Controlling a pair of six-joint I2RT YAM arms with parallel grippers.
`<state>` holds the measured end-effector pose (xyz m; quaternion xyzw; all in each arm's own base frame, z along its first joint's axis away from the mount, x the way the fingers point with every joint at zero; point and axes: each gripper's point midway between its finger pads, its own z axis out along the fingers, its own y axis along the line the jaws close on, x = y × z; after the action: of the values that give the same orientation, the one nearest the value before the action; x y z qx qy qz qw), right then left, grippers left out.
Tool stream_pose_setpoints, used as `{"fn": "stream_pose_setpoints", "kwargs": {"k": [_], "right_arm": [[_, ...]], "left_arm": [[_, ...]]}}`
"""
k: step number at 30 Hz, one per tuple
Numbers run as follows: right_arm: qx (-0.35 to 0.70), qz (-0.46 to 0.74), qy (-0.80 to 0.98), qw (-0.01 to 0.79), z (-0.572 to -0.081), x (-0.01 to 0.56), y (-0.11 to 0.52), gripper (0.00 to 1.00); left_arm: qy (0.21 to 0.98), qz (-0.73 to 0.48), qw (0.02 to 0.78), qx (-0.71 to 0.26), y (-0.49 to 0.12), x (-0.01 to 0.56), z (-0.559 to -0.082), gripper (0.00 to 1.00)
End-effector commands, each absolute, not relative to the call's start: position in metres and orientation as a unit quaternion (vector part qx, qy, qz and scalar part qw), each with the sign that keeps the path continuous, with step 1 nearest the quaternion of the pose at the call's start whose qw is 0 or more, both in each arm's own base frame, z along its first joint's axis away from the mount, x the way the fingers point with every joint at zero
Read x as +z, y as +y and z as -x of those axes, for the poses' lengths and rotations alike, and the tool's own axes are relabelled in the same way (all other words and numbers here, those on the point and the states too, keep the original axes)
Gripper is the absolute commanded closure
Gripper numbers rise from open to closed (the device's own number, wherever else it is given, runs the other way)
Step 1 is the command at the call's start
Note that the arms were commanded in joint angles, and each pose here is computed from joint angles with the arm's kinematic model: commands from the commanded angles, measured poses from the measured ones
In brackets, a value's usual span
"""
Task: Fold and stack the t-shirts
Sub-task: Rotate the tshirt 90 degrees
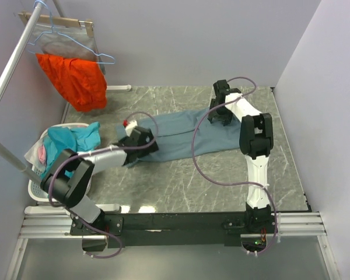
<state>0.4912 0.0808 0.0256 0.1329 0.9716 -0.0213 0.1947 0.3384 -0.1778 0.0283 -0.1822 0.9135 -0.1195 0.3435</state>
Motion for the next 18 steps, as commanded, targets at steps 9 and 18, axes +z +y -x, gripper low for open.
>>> {"fn": "stream_pose_setpoints", "kwargs": {"k": [9,18], "right_arm": [[0.120,0.031,0.967,0.221,-0.540,0.074,0.159,0.23],[0.102,-0.024,0.885,0.453,-0.544,0.232,0.104,0.18]], "left_arm": [[0.991,-0.036,0.010,-0.129,-0.244,-0.031,-0.041,0.01],[0.954,-0.088,0.240,-0.156,-0.293,0.115,-0.125,0.01]]}}
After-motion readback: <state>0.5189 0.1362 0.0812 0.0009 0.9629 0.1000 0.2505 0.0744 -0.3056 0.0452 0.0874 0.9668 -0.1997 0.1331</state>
